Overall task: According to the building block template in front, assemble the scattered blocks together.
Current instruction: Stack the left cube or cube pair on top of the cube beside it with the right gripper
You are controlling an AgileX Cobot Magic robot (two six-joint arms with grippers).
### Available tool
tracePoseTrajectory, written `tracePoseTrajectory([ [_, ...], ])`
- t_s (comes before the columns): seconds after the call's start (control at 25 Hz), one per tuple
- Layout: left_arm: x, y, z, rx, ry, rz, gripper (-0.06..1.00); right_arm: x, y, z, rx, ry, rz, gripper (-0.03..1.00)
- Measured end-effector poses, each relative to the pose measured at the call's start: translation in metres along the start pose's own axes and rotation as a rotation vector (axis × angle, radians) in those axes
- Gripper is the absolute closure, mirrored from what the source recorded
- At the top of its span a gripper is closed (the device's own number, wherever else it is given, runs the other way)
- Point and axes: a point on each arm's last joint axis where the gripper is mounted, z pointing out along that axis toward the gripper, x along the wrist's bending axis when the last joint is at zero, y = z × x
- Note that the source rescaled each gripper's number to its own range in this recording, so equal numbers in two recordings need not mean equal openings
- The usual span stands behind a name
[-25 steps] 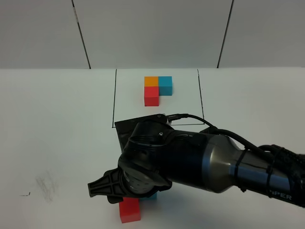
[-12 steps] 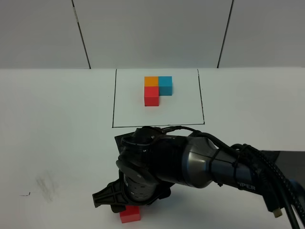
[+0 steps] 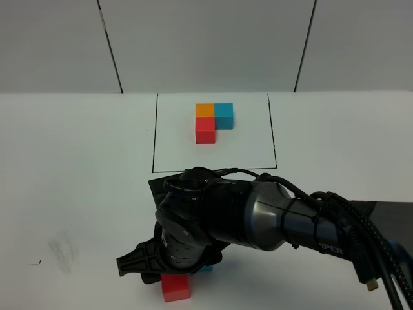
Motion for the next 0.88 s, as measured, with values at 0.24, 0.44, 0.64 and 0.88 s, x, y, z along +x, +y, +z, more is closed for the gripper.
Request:
tracePoseTrajectory([
  [0.24, 0.000, 0.000, 0.000, 0.000, 0.000, 0.000, 0.00, -0.001, -0.003, 0.009, 0.028, -0.023, -0.001, 0.51],
  [0.44, 0.000, 0.000, 0.000, 0.000, 0.000, 0.002, 0.00, -0.002, -0.003, 0.012, 0.033, -0.026, 0.000, 0.51],
  [0.64, 0.000, 0.000, 0.000, 0.000, 0.000, 0.003, 0.00, -0.001, -0.003, 0.012, 0.036, -0.018, 0.008, 0.51],
  [0.88, 0.000, 0.000, 0.000, 0.000, 0.000, 0.003, 0.00, 0.002, -0.002, 0.013, 0.020, 0.008, 0.017, 0.51],
])
